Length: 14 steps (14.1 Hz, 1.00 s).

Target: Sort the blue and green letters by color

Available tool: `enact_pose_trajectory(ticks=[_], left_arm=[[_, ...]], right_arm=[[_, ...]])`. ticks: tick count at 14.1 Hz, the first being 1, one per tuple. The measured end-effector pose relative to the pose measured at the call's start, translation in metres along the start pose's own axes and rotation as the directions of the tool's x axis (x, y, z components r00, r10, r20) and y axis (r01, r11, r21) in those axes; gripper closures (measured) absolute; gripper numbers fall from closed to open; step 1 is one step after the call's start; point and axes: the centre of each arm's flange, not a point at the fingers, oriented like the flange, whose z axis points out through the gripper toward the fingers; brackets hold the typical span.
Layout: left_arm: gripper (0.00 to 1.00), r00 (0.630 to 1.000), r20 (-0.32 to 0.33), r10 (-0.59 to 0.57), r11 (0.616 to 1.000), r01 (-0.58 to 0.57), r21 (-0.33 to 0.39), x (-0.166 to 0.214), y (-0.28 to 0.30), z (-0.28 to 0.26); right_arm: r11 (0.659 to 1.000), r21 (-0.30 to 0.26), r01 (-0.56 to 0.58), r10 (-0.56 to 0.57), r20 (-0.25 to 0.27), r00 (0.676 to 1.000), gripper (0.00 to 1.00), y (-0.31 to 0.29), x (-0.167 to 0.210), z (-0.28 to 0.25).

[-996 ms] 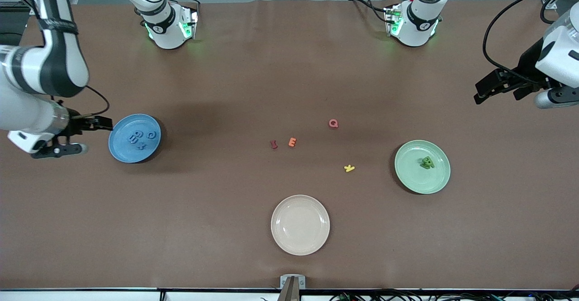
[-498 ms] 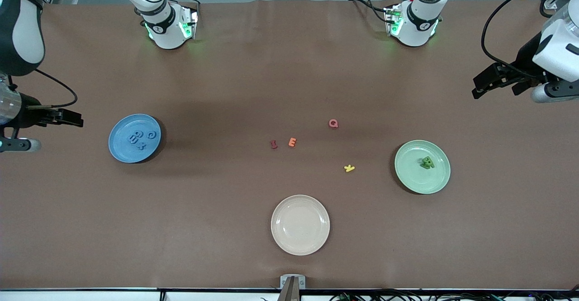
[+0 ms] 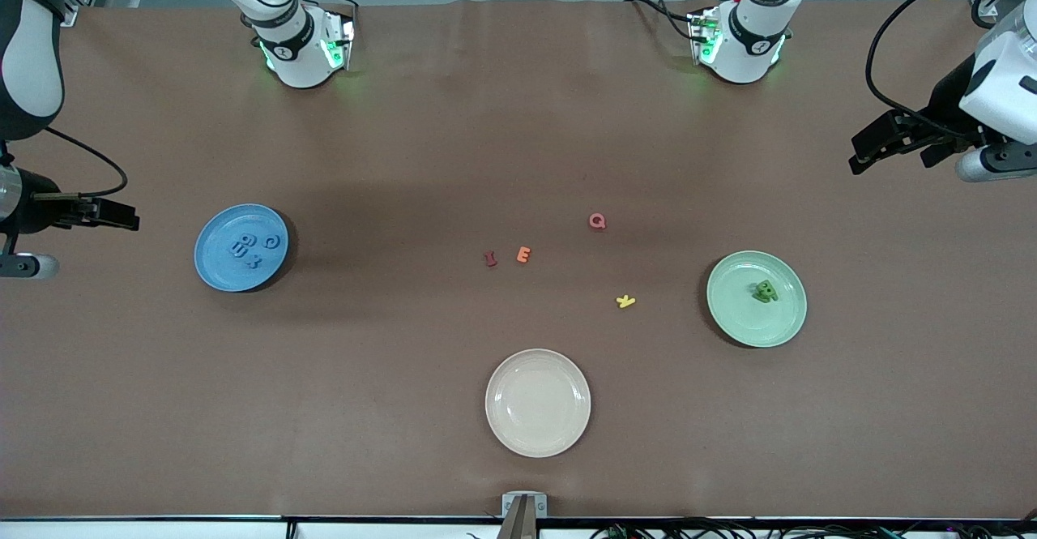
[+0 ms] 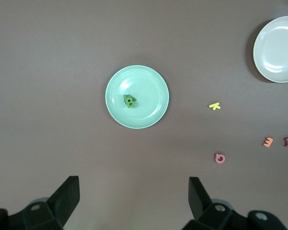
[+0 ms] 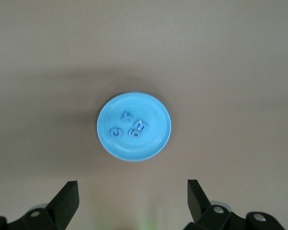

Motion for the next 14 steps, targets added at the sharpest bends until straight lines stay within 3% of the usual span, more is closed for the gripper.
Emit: enact_pose_trajectory(ticks=[4, 11, 14], left_arm=[[0.0, 1.0, -0.001, -0.001, 1.0, 0.001, 0.0, 0.001, 0.0, 0.0], [0.0, 1.0, -0.019, 0.0, 1.0, 0.0, -0.006, 0.008, 0.001, 0.005], [0.0, 1.0, -0.021, -0.002, 1.0, 0.002, -0.007, 0.009, 0.0, 0.005]], right_arm=[[0.999, 0.042, 0.003, -0.005, 0.032, 0.999, 0.0, -0.005, -0.004, 0.002], [0.999, 0.048, 0.003, -0.003, 0.009, 1.0, 0.0, -0.004, -0.016, -0.017], [0.999, 0.054, 0.002, 0.0, -0.035, 0.999, 0.0, -0.002, -0.037, -0.045]])
